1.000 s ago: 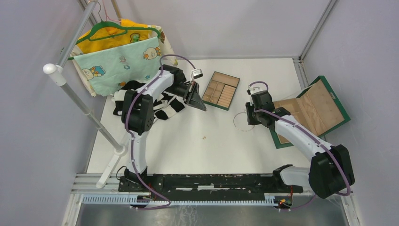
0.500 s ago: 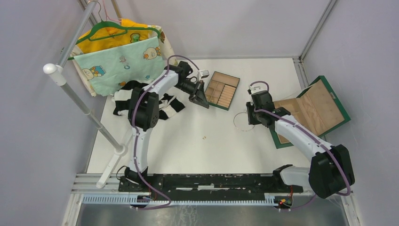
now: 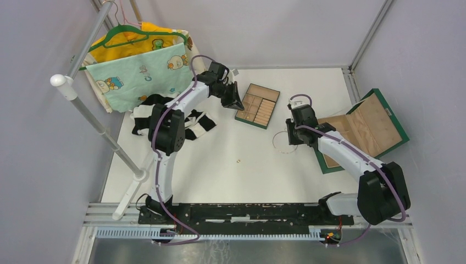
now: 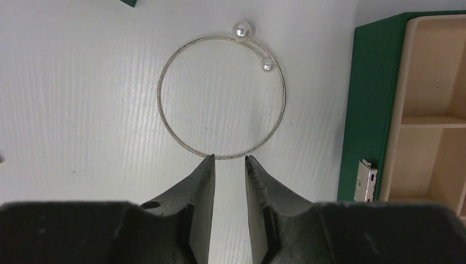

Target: Organize the mixed jewelry

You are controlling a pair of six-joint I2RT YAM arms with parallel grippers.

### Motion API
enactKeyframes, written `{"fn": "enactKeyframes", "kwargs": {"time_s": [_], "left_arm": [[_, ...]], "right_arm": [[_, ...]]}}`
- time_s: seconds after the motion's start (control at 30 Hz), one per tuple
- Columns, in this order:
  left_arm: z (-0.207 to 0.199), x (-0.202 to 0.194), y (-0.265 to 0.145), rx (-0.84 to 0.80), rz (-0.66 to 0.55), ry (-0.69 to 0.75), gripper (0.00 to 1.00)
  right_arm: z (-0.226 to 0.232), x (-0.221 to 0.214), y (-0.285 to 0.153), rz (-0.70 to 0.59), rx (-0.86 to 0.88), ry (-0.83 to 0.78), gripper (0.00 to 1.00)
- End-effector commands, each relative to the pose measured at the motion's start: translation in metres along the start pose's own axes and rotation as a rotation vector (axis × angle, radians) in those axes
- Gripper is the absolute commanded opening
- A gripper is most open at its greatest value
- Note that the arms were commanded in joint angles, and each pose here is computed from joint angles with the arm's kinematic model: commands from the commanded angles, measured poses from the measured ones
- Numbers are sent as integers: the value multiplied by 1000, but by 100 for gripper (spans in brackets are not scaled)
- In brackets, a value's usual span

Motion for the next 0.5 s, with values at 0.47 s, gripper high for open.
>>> {"fn": "enactKeyframes", "kwargs": {"time_s": [0.47], "left_arm": [[35,20,37,244,-66,5,2]], "right_arm": [[4,25,0,-105,-10,43,32]]}}
Point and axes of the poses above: each gripper's point midway between its finger pads, its own y axis out along the fingers, its own z axis along the line the jaws close on, x = y × z, the point moved 2 cm from there along -y, back along the fingers, and after that the axes turned 14 degrees about y, right-handed, at the moved point
